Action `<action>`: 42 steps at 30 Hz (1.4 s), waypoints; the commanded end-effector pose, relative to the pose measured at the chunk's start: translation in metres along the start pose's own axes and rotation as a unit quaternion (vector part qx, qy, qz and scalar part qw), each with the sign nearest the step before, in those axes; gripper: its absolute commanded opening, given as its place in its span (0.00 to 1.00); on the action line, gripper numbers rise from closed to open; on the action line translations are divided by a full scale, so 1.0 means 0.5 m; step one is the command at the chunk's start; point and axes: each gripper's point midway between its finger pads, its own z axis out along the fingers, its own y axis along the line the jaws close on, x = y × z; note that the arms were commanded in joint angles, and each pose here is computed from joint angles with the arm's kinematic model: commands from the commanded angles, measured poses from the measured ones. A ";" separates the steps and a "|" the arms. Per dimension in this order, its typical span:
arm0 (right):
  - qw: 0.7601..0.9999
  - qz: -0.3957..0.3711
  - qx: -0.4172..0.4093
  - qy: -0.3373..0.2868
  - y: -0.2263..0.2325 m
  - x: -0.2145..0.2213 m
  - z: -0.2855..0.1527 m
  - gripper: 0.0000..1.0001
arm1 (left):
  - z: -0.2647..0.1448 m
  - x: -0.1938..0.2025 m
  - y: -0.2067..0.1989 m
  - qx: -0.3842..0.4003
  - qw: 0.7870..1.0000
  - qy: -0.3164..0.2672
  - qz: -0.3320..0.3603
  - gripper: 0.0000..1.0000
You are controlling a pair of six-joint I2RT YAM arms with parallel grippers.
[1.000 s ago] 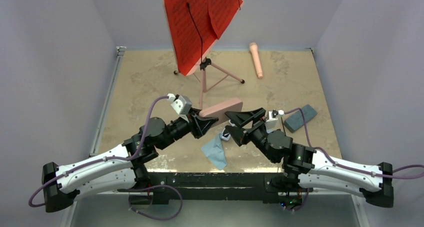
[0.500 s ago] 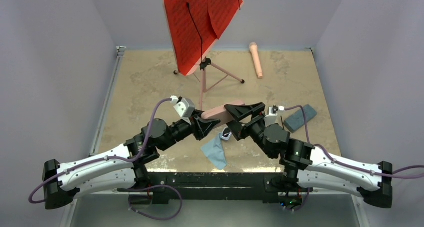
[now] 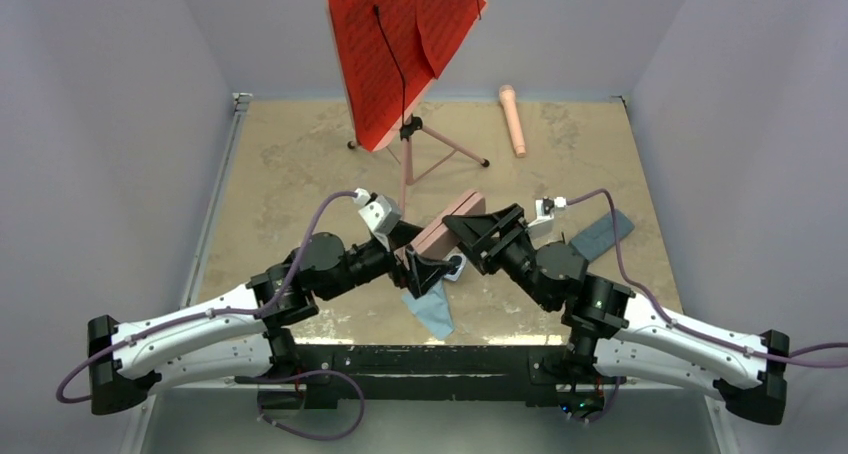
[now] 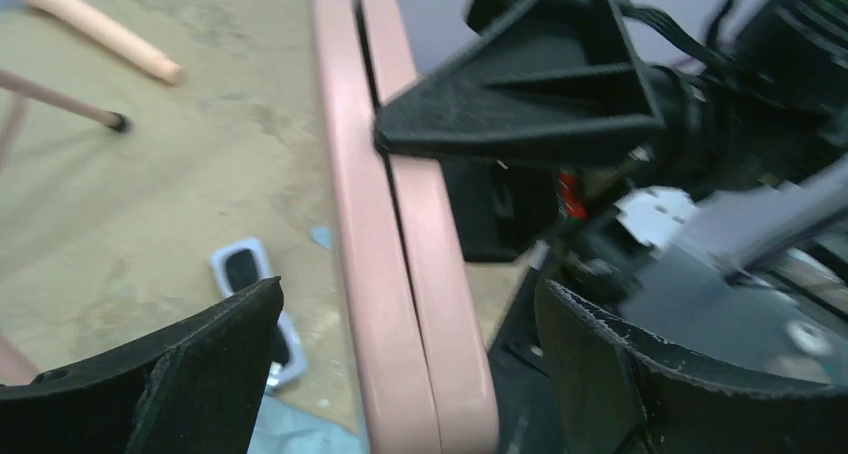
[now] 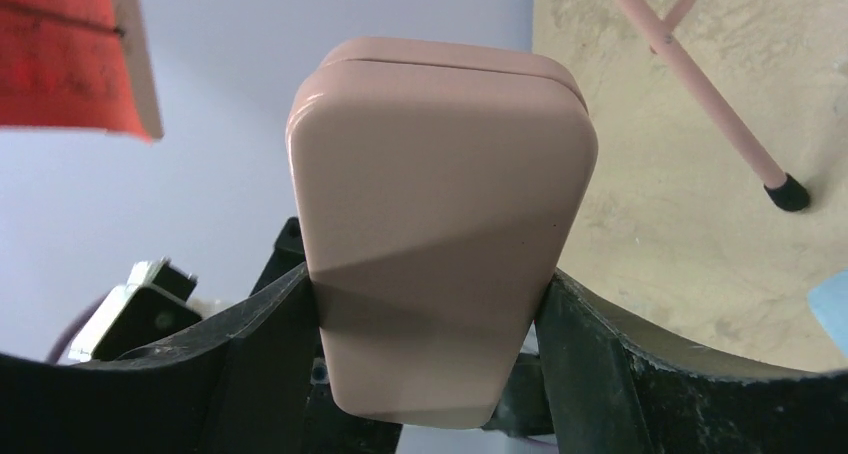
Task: Organize the sunglasses
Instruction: Pass from the left arm to the right, then open the sunglasses case at the center of the board.
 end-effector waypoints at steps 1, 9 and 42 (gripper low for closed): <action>0.986 -0.112 -0.122 0.028 0.107 -0.008 -0.047 0.18 | -0.082 0.003 -0.141 0.182 0.979 0.051 -0.075 1.00; 0.913 -0.324 -0.230 0.089 0.172 0.024 -0.128 0.05 | -0.157 -0.033 -0.171 0.293 0.942 0.063 -0.149 1.00; 0.783 -0.446 -0.369 0.226 0.188 0.101 -0.171 0.00 | -0.121 -0.077 -0.159 0.420 0.887 0.073 -0.177 0.00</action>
